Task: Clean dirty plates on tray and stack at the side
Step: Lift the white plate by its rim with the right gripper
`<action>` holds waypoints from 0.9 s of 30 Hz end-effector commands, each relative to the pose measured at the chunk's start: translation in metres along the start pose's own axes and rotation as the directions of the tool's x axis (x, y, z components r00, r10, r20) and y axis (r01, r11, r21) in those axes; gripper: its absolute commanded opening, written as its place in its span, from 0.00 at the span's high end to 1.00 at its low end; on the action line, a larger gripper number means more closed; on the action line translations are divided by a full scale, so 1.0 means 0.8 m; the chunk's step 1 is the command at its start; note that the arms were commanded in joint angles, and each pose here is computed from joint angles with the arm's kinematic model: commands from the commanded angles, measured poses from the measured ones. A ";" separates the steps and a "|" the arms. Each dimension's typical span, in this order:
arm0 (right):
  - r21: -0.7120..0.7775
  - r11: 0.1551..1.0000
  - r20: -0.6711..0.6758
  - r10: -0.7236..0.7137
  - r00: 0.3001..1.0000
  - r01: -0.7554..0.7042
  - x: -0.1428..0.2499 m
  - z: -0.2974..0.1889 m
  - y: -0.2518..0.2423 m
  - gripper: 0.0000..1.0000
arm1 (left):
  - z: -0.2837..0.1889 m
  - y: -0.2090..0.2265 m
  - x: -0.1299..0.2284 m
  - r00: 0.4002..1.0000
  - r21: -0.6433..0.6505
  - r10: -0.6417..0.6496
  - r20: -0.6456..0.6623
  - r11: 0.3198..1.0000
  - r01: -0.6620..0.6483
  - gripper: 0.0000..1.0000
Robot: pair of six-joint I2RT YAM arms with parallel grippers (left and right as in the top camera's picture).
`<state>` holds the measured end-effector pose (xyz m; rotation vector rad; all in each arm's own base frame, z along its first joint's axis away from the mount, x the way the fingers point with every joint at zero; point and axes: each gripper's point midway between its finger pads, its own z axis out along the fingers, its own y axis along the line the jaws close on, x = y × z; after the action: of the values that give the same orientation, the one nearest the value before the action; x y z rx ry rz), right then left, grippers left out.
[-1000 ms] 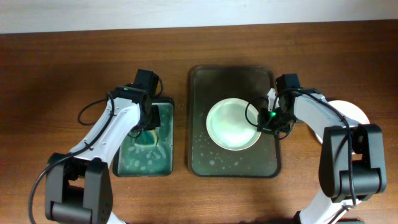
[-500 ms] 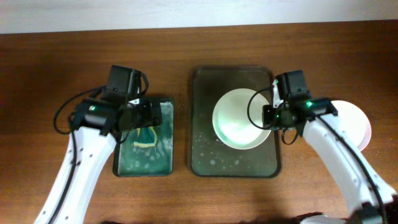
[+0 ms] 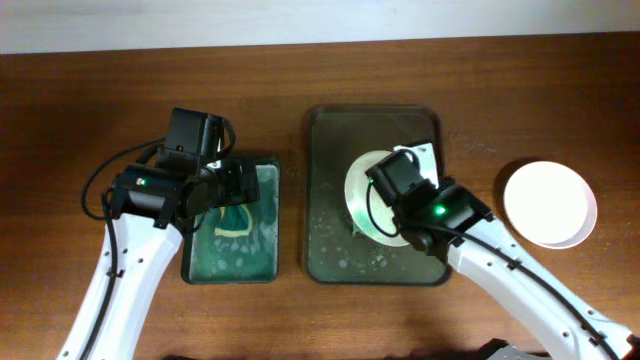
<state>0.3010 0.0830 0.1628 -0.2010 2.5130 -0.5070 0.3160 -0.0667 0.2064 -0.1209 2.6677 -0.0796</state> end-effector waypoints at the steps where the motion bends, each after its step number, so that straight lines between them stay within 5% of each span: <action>1: 0.114 0.993 0.078 0.013 0.997 -0.022 -0.012 -0.014 -0.018 0.96 | -0.006 -0.002 -0.005 1.000 0.011 0.001 0.015 1.000 -0.001 0.01; 12: 0.317 0.948 0.231 -0.105 0.967 0.027 -0.035 -0.055 -0.028 0.96 | -0.006 -0.002 -0.005 1.000 0.012 0.001 0.015 1.000 -0.001 0.01; 27: 0.330 0.943 0.273 -0.130 0.953 0.035 -0.042 -0.069 -0.020 0.96 | -0.006 -0.002 -0.005 1.000 0.012 0.001 0.015 1.000 -0.001 0.01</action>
<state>0.2985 0.0955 0.2153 -0.2814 2.1498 -0.8470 0.3159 -0.0667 0.2064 -0.1208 2.6681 -0.0799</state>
